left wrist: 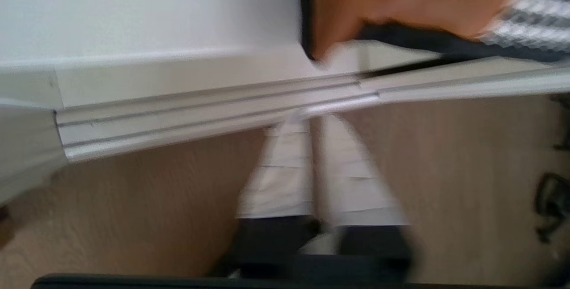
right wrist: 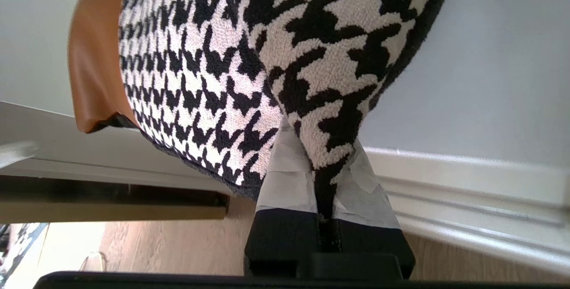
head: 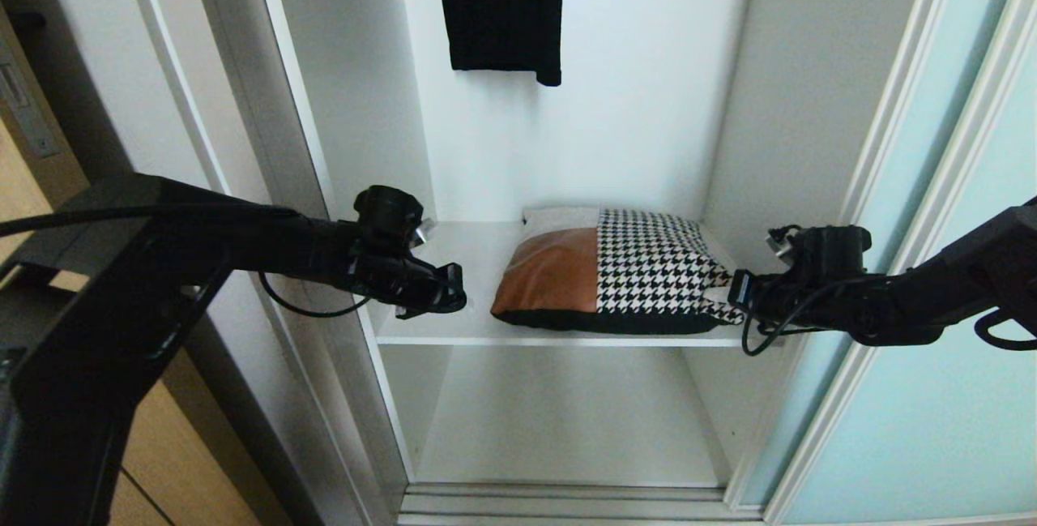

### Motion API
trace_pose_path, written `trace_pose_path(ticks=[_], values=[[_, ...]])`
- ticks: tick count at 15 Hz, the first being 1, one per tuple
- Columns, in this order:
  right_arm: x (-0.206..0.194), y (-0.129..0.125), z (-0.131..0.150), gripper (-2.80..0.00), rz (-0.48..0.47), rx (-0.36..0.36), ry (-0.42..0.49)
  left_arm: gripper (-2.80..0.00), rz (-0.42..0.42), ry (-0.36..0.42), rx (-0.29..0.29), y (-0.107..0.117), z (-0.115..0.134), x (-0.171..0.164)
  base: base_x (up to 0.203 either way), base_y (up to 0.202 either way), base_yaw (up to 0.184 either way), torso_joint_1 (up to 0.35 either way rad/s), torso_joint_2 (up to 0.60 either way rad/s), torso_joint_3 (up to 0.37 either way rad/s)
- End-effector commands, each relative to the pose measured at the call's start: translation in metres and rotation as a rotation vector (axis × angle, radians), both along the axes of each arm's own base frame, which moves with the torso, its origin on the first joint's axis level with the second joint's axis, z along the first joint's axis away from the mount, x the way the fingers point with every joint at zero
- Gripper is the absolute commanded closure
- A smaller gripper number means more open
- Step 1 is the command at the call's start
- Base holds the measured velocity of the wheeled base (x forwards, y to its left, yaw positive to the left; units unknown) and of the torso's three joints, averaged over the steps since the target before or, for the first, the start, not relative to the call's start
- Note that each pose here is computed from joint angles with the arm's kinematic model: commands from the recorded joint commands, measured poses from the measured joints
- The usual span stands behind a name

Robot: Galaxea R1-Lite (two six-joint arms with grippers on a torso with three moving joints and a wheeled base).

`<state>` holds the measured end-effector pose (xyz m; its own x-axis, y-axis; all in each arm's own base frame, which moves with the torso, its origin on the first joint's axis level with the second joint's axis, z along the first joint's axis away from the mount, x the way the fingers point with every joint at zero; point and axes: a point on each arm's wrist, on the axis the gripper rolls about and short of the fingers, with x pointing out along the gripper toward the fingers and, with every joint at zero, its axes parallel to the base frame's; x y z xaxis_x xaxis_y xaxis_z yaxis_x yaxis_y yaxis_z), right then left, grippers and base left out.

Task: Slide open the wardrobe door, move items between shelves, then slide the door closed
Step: Place the pillow on the lower shelf

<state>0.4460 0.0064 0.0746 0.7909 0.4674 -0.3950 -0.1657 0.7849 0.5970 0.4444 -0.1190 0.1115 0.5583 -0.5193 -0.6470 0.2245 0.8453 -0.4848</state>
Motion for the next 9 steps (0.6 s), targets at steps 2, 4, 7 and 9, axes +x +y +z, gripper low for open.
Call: trace_pose_path(ticks=[2,4,7,9], values=[[0.002,-0.002,-0.009,0.0,-0.004,0.009,0.001,-2.8,-0.016,0.014,0.001,-0.016,-0.03,0.024,0.0,0.0,0.0,0.0,0.0,0.0],[0.001,-0.003,-0.015,0.0,-0.005,0.005,0.007,-2.8,-0.057,0.003,-0.033,-0.025,-0.037,0.035,0.0,0.0,0.0,0.0,0.0,0.0],[-0.001,-0.007,-0.019,0.0,0.007,0.016,-0.027,-2.8,-0.138,-0.032,-0.093,-0.037,-0.044,0.041,0.0,0.0,0.0,0.0,0.0,0.0],[-0.005,-0.008,-0.022,0.0,0.014,0.021,-0.031,-2.8,-0.14,-0.089,-0.102,-0.04,-0.059,0.049,0.0,0.0,0.0,0.0,0.0,0.0]])
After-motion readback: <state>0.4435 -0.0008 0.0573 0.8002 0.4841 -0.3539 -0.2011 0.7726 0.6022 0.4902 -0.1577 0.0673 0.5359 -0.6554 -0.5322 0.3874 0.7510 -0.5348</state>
